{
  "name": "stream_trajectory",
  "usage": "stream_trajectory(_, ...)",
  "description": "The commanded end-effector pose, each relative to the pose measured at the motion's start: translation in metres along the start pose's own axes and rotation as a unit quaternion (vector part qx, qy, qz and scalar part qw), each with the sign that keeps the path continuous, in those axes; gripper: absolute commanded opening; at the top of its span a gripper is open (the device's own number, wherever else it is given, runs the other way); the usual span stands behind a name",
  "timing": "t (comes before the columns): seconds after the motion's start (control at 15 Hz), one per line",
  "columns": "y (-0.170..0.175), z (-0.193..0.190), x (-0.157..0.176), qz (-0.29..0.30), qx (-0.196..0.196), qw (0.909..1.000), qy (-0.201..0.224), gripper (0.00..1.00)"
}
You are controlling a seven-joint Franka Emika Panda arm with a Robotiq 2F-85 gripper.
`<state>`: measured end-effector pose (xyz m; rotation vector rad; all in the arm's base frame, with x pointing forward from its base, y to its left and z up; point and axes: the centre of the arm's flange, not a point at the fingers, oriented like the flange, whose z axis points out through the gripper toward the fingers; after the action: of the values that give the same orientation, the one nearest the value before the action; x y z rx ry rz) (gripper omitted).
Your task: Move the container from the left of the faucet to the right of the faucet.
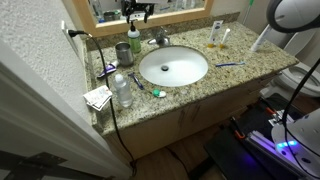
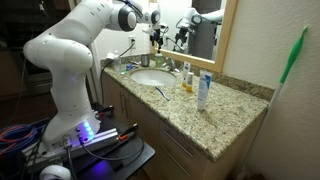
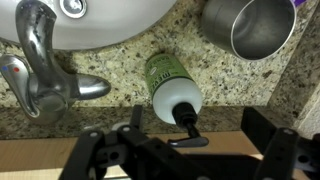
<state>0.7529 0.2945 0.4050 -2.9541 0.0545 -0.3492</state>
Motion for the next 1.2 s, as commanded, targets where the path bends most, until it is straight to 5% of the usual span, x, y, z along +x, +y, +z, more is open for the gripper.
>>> stream_trajectory(0.0,-0.013,0.007,0.032,0.023,0.004,0.9989,0.04,1.0)
stream_trajectory(0.13,-0.013,0.011,0.035,0.027,0.013,0.9974,0.065,1.0)
stream_trajectory(0.2,-0.003,0.002,0.011,0.02,0.012,0.9989,0.041,1.0)
stream_trajectory(1.13,-0.007,0.052,0.02,0.011,0.015,0.9979,0.062,1.0)
